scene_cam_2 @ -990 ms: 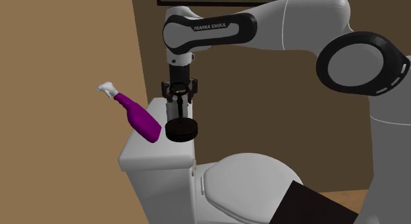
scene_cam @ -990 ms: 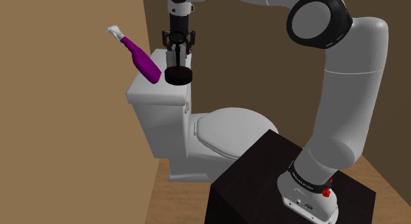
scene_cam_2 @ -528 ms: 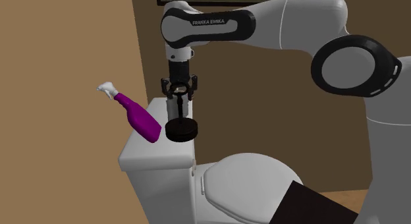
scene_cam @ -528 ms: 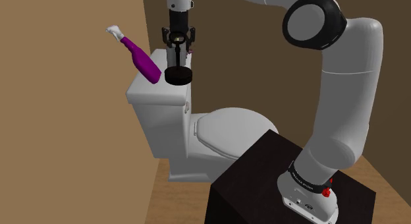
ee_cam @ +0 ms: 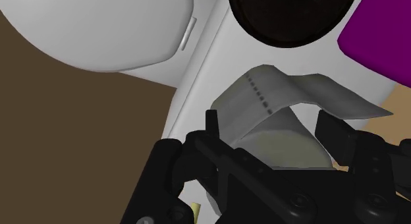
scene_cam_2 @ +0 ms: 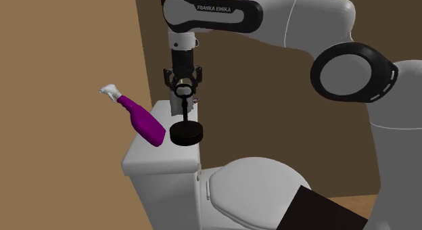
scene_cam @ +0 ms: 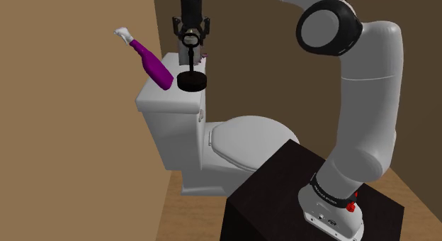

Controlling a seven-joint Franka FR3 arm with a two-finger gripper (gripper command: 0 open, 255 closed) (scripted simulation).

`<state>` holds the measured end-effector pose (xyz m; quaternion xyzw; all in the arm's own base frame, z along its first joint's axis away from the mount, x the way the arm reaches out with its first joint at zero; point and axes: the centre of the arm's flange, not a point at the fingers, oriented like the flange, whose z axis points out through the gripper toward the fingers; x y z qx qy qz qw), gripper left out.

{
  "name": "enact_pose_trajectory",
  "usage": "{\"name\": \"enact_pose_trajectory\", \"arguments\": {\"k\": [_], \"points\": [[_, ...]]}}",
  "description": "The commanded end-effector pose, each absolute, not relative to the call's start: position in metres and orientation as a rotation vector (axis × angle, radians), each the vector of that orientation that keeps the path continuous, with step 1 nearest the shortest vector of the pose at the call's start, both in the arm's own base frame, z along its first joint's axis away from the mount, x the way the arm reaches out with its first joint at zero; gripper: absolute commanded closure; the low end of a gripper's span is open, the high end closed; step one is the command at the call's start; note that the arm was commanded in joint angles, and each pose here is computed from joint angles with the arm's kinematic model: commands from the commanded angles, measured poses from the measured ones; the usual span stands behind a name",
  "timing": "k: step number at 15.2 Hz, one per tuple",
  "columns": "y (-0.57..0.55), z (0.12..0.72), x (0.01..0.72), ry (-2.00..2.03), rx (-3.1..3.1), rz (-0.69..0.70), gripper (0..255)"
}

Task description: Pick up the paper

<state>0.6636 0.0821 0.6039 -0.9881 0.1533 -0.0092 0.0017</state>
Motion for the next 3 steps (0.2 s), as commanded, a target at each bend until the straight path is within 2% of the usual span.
{"name": "enact_pose_trajectory", "arguments": {"k": [1, 3], "points": [[0.0812, 0.6142, 0.6627, 0.481, -3.101, -0.03, 255], [0.0812, 0.615, 0.6627, 0.481, -3.101, -0.03, 255]]}}
